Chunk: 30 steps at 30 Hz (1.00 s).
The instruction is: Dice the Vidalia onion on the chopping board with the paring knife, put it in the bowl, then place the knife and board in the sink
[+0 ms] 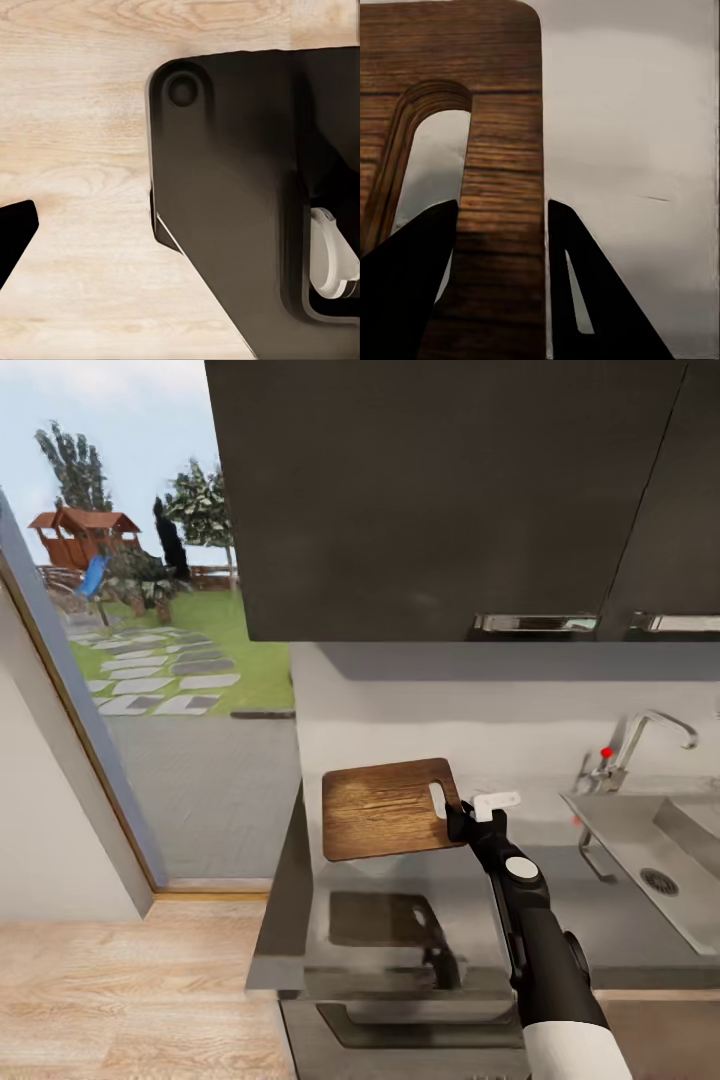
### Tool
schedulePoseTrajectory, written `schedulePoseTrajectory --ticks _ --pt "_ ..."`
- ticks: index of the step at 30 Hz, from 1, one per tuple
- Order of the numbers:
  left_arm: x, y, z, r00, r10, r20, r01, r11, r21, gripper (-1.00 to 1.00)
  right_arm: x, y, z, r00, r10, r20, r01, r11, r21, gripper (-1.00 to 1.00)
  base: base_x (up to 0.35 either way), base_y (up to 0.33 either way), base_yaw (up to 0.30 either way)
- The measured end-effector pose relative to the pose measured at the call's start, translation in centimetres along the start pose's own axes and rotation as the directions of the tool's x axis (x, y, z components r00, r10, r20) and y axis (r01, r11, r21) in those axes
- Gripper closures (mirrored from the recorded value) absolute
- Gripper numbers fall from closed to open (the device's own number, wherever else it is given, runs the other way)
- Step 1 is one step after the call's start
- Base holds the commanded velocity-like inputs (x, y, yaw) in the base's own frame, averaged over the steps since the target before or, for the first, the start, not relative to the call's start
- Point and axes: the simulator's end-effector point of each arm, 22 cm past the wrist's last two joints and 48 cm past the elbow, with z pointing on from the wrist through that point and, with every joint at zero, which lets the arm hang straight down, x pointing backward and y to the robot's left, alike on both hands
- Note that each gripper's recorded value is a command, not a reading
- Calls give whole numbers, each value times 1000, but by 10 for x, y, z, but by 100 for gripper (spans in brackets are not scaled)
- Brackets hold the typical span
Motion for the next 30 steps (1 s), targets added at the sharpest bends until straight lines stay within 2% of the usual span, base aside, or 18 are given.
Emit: schedulePoseTrajectory --ticks 11,16,21,30 --pt "-2 -15 0 1000 -15 4 15 1000 14 -100 18 1 1 999 5 -46 -5 1000 -2 100 -81 -249 0" --pt "2 -34 -1 999 -34 -7 34 999 32 -100 30 0 0 995 15 -99 -15 1000 1 100 -1 -261 0" --pt "4 -36 -2 999 -36 -12 37 999 33 -100 36 0 0 992 20 -123 -20 1000 2 100 0 -259 0" --pt "5 -36 -2 999 -38 -15 38 999 32 -100 36 0 0 992 20 -126 -20 1000 2 100 0 -259 2"
